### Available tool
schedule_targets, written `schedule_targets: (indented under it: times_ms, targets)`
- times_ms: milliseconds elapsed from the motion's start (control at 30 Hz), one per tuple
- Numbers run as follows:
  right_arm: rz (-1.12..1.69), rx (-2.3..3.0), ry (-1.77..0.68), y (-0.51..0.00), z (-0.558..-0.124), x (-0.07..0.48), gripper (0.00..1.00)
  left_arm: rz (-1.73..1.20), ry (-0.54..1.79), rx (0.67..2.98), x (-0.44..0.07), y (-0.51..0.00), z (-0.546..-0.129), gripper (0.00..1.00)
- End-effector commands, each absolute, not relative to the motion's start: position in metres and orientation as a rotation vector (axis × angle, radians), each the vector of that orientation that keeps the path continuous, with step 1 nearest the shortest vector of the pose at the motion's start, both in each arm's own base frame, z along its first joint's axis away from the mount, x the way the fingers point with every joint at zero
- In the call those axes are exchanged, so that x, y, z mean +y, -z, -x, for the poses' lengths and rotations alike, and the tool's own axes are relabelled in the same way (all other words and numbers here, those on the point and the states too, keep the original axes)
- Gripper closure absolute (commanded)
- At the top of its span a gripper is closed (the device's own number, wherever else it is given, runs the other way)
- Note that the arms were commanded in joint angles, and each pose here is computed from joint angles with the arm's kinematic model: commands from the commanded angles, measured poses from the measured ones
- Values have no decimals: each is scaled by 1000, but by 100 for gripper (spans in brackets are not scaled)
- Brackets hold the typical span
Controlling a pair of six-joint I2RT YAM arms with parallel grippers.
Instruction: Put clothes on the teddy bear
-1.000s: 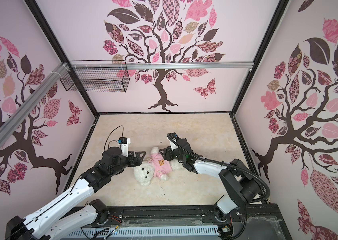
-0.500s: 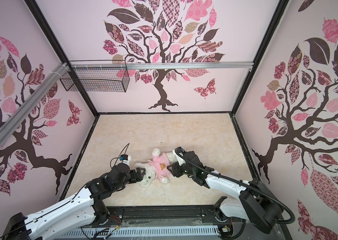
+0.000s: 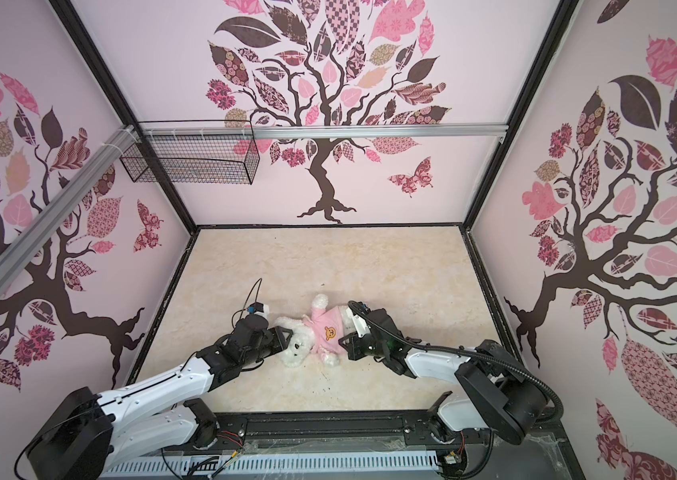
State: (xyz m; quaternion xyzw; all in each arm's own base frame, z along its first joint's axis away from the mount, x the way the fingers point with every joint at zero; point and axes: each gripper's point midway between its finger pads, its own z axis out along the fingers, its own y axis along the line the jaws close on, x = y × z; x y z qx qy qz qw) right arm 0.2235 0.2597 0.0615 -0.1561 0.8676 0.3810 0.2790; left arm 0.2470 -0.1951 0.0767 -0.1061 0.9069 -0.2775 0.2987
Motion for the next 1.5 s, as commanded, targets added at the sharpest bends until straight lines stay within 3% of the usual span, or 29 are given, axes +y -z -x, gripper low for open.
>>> schedule_targets:
  times_ms: [0, 333, 533, 667, 767, 867, 933, 1000, 1200, 1467]
  targets:
    - [341, 2285, -1105, -76, -219, 260, 97, 176, 696, 2346, -204, -101, -273, 77]
    - [247, 2232, -1176, -90, -204, 264, 96, 100, 582, 2378, -192, -103, -318, 97]
    - [258, 2238, -1064, -81, -209, 252, 93, 23, 581, 2408, -197, -104, -316, 97]
    - [289, 2245, -1039, -82, -210, 244, 92, 18, 567, 2406, -194, -106, -314, 85]
    - [311, 2237, -1036, -84, -209, 243, 93, 8, 505, 2399, -185, -116, -312, 55]
    - [312, 2233, -1086, -88, -209, 249, 94, -1, 447, 2340, -175, -140, -302, 39]
    - [304, 2233, -1098, -88, -211, 252, 94, -71, 412, 2276, -181, -158, -288, 36]
    - [304, 2227, -1107, -88, -212, 255, 94, -168, 467, 2247, -202, -168, -268, 39]
    - [323, 2232, -1084, -87, -216, 257, 93, -401, 718, 2284, -278, -159, -228, 65]
    - [321, 2223, -1067, -90, -217, 254, 94, -503, 655, 2336, -306, -137, -239, 72]
